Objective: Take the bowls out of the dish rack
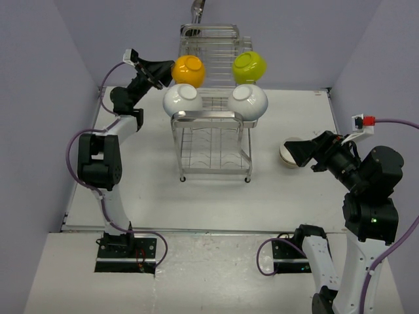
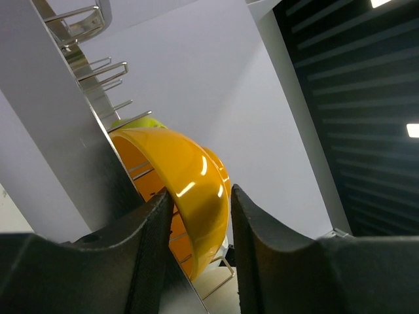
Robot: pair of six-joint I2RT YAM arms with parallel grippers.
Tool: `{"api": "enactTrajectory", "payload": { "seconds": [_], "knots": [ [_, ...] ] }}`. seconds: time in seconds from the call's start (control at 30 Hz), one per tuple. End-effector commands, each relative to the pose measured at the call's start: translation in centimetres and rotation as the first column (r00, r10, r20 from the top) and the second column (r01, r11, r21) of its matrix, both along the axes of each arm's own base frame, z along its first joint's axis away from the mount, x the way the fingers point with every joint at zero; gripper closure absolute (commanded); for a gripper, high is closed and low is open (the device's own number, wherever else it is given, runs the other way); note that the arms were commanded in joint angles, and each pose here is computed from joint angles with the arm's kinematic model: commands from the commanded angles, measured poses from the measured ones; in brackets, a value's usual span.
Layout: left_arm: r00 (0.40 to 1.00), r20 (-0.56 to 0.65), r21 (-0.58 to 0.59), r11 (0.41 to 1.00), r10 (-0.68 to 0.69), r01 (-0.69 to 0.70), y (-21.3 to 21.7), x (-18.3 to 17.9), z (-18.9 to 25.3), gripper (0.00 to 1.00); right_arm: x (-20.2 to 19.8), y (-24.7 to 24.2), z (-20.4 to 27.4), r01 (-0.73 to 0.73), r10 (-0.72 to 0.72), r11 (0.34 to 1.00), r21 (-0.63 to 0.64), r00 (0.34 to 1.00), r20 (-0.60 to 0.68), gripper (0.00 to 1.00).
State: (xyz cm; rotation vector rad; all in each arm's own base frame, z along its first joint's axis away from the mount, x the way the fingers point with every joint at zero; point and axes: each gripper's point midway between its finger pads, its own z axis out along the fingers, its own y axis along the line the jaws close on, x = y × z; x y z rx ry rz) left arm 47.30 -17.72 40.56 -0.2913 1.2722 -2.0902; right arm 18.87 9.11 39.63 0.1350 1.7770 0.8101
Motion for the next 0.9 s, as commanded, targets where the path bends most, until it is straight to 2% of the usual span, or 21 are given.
{"api": "enactTrajectory", "payload": {
  "seconds": [0.0, 0.03, 0.3, 0.77, 0.87],
  "knots": [
    [0.926, 0.183, -0.176, 0.916, -0.329, 0.360, 0.4, -9.7, 5.7, 0.58, -0.5, 0.6, 0.8, -0.037, 0.037, 0.999, 0.003, 0.999, 0.034, 0.16],
    [0.927, 0.183, -0.178, 0.916, -0.327, 0.359, 0.4, -9.6, 5.6, 0.62, -0.4, 0.6, 0.7, -0.035, 0.035, 0.999, 0.003, 0.999, 0.033, 0.16],
    [0.929, 0.187, -0.194, 0.915, -0.320, 0.354, 0.4, -9.1, 6.0, 0.73, -0.4, 0.6, 0.7, -0.039, 0.038, 0.999, 0.002, 0.999, 0.034, 0.15],
    [0.934, 0.168, -0.198, 0.917, -0.316, 0.346, -0.2, -8.2, 6.1, 0.86, -0.3, 0.5, 0.4, -0.034, 0.035, 0.999, -0.003, 0.999, 0.037, 0.15],
    [0.932, 0.165, -0.197, 0.915, -0.322, 0.351, -0.5, -8.3, 6.1, 0.94, -0.3, 0.6, 0.4, -0.038, 0.038, 0.999, -0.003, 0.999, 0.036, 0.15]
  ]
}}
